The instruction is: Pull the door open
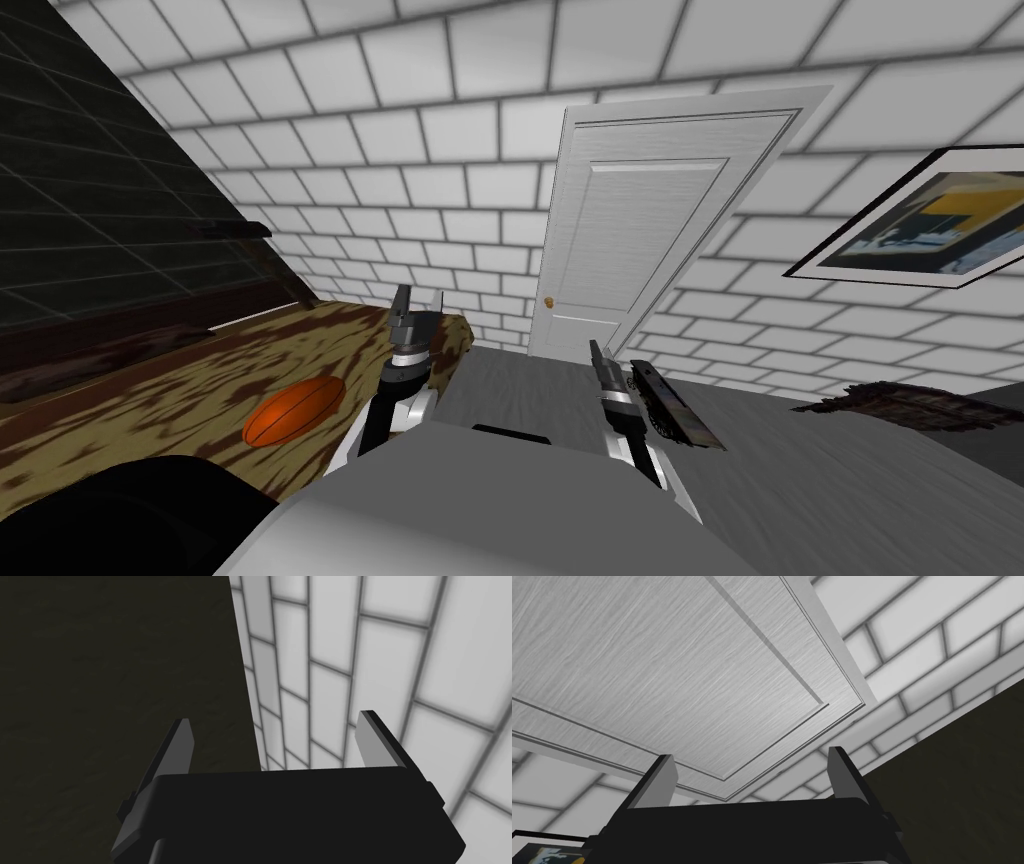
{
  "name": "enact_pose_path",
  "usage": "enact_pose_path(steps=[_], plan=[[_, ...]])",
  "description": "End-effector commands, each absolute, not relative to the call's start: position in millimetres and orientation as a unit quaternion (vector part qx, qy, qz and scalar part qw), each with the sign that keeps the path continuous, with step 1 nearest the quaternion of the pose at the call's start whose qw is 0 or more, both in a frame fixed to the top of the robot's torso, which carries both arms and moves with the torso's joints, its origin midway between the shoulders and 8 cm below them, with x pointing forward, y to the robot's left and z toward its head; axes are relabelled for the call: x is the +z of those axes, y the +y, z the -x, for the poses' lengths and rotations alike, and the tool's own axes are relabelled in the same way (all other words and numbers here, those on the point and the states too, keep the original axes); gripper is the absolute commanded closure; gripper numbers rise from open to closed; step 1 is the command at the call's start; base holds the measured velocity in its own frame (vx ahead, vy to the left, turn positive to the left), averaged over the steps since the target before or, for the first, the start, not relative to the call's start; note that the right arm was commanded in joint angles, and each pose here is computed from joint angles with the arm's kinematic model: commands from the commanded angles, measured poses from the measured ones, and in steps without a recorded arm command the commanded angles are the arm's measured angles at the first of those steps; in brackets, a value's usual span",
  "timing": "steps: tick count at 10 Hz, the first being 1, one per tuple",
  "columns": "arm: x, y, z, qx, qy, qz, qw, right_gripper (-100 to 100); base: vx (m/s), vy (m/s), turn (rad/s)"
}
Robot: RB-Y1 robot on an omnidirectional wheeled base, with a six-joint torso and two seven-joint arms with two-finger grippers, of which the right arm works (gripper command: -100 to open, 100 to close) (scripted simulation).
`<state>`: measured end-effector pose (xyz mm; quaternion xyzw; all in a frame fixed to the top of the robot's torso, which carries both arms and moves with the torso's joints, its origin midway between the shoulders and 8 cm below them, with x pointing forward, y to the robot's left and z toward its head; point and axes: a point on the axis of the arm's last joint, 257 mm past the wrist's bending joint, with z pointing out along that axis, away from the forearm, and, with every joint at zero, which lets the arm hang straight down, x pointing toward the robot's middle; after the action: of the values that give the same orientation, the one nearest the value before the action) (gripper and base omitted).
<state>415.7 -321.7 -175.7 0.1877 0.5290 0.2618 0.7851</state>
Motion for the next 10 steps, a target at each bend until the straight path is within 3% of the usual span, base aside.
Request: enact_pose_path(steps=[1,10], plan=[[-184.6,-322.1,-417.0,0.248,0.539,-0.178,0.785,-100,0.1,0.042,-0.036],[-243.8,-329.0,-422.6,0.173,0.594,-0.122,0.776,-100,0.107,0.032,-0.042]])
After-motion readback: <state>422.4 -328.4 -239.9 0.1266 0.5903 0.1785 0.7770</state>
